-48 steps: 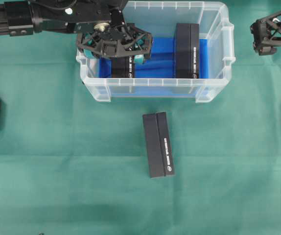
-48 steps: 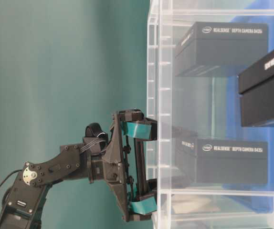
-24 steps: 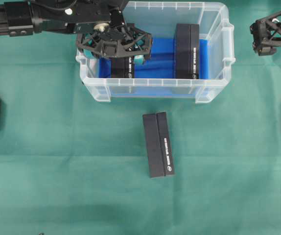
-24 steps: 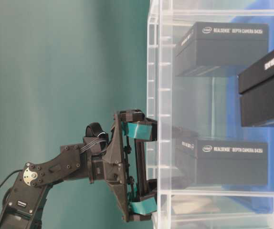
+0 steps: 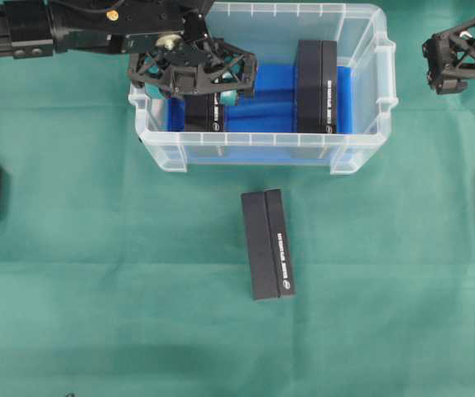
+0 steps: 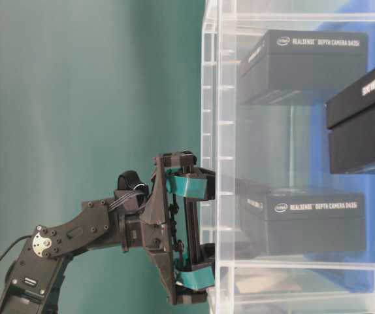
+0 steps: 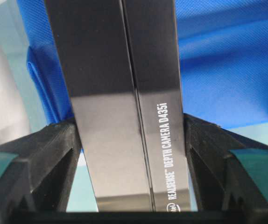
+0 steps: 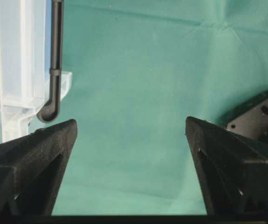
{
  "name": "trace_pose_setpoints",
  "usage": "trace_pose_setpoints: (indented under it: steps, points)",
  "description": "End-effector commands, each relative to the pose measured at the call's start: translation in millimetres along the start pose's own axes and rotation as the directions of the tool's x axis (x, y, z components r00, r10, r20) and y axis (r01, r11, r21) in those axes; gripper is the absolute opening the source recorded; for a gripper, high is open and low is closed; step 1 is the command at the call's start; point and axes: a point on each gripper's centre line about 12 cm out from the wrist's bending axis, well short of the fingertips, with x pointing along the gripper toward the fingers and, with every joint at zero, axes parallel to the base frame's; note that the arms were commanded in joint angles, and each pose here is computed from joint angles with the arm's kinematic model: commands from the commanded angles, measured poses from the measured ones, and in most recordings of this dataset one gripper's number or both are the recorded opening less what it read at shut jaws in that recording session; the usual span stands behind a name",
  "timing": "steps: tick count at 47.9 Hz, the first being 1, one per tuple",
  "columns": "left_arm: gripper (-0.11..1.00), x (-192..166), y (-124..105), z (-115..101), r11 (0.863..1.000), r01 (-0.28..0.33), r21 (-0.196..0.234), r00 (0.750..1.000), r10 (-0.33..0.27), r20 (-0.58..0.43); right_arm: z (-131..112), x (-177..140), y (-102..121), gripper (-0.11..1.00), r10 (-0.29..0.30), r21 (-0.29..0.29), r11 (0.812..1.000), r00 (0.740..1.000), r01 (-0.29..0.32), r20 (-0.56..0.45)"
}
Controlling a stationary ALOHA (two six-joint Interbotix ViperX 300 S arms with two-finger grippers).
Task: Take out the box from the case.
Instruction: 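Lower the open left gripper around the left black box and close, then lift the left black box up out of the bin with the left gripper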
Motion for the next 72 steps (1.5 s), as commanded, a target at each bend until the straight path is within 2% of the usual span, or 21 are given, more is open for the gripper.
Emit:
trace_pose_setpoints:
  steps: [1,13,33,42,57,72]
  points:
    - [0.62,-8.3,-3.5,2.2,0.999,0.036,-0.008,0.999,-0.036,0.012,0.7,-4.4,1.8,0.92,0.019,-0.003,1.0,1.0,-0.019,0.007]
    - [0.62,-15.0,-2.8,2.2,0.999,0.043,-0.013,0.999,-0.043,0.016,0.3,-4.0,1.9,0.92,0.019,-0.006,1.0,1.0,-0.019,0.006]
    - [0.62,-61.1,-15.6,9.9,0.999,0.053,-0.001,0.998,-0.053,0.027,0.8,-6.0,2.4,0.92,0.039,-0.006,0.999,0.999,-0.039,0.015]
    - [0.62,-92.4,-19.0,14.7,0.999,0.045,0.015,0.998,-0.046,0.032,1.0,-7.7,1.8,0.92,0.047,-0.006,0.999,0.999,-0.047,0.019]
    - [0.62,-154.8,-11.8,27.8,0.997,0.077,-0.016,0.995,-0.075,0.066,2.5,-7.7,1.5,0.92,0.044,-0.009,0.999,0.998,-0.044,0.032]
    - [0.62,-202.0,-8.1,29.4,0.994,0.105,-0.023,0.991,-0.102,0.09,3.5,-7.7,1.0,0.92,0.04,-0.011,0.999,0.998,-0.039,0.04]
